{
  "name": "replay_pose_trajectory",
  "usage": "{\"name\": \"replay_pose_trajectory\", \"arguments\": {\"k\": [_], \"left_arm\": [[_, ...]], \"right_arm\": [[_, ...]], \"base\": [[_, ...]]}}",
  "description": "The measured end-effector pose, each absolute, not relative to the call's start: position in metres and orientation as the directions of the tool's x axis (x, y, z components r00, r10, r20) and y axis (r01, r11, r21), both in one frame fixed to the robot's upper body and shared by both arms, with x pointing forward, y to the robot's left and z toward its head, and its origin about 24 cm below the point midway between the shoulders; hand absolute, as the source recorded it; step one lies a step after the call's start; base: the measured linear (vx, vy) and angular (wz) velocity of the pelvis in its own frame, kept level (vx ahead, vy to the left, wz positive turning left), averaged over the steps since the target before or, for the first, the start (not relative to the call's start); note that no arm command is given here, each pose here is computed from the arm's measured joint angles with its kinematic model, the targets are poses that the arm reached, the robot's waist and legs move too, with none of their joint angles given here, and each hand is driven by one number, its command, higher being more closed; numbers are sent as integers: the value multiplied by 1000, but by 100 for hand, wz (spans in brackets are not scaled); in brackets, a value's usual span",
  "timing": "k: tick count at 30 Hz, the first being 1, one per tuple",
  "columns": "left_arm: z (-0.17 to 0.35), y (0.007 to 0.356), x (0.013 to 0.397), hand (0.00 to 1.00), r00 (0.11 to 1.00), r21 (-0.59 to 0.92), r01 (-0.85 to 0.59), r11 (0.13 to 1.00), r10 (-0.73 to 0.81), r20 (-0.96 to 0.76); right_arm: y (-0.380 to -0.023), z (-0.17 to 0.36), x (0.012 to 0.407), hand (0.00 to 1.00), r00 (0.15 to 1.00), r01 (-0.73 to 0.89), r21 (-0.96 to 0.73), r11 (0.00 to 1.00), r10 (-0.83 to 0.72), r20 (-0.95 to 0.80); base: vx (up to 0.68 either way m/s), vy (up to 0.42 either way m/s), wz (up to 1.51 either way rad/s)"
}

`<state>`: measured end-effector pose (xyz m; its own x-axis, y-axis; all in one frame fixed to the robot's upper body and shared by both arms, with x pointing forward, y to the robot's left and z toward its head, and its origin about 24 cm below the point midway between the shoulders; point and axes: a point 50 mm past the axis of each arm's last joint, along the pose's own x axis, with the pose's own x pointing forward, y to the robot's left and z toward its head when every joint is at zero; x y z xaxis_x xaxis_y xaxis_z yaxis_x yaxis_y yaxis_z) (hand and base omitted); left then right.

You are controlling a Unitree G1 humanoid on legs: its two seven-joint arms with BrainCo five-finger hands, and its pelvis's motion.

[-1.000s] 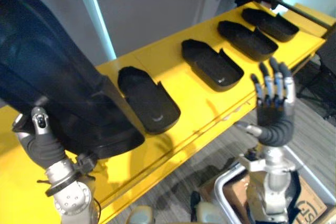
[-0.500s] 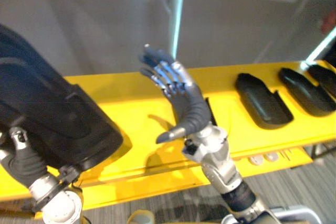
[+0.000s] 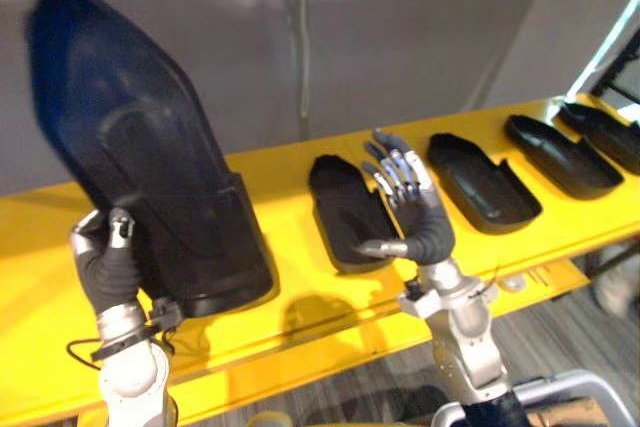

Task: Walk over and take plastic housings, then place them on the shelf

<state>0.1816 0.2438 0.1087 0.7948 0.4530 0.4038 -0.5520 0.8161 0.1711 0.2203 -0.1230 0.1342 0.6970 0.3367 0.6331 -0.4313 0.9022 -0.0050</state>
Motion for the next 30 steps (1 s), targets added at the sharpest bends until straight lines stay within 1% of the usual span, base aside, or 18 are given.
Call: {"name": "replay_pose_trajectory", "arguments": {"k": [4,7,8,9,10,12,14,17,19,20,22,24,26,27,28,30], "left_arm": [[81,260,191,100,822,253,-567,784,519,234],[64,277,193,100,800,300,-594,746,585,129],[57,289,189,100,767,333,-623,707,636,84],[54,294,187,100,749,343,-638,689,659,70],[48,306,181,100,702,364,-673,644,711,41],[44,317,175,100,660,390,-698,600,751,24],[38,330,167,100,596,423,-724,545,803,-13],[32,341,161,100,551,456,-729,511,833,-51],[34,354,159,100,509,480,-739,473,859,-61],[34,356,159,100,506,481,-740,470,860,-61],[40,375,157,100,463,508,-748,426,884,-60],[44,386,157,100,457,524,-738,425,886,-74],[46,398,158,100,472,548,-703,453,874,-116],[47,402,158,100,483,558,-686,468,866,-131],[48,406,161,100,512,568,-651,503,844,-160],[49,409,162,100,540,594,-606,529,822,-182]], "right_arm": [[-139,134,219,0,708,-378,-38,925,316,631],[-151,139,215,0,707,-339,-63,939,299,641],[-157,140,215,0,711,-314,-71,947,284,643],[-159,140,214,0,716,-303,-73,950,278,641],[-166,140,214,0,725,-274,-79,958,260,638],[-172,141,214,0,733,-236,-85,968,235,638],[-179,141,213,0,743,-202,-92,975,214,634],[-185,141,213,0,751,-182,-103,978,206,628],[-192,139,213,0,772,-161,-118,980,200,603],[-192,139,213,0,774,-160,-119,980,199,601],[-197,138,212,0,786,-145,-127,981,192,588],[-198,137,211,0,789,-144,-132,981,194,582],[-198,137,212,0,795,-147,-135,980,198,574],[-198,136,212,0,797,-147,-135,980,199,570],[-199,136,213,0,804,-150,-138,979,202,559],[-199,136,213,0,806,-152,-141,978,206,556]], "base": [[-11,-12,-28],[0,-12,-12],[6,-7,-11],[5,-2,-18],[-2,5,-14],[-2,3,-5],[0,0,0],[0,0,0],[0,0,0],[-18,-1,-6],[-12,2,-12],[0,0,-8],[3,1,-2],[0,0,0],[0,0,0],[1,1,-2]]}}
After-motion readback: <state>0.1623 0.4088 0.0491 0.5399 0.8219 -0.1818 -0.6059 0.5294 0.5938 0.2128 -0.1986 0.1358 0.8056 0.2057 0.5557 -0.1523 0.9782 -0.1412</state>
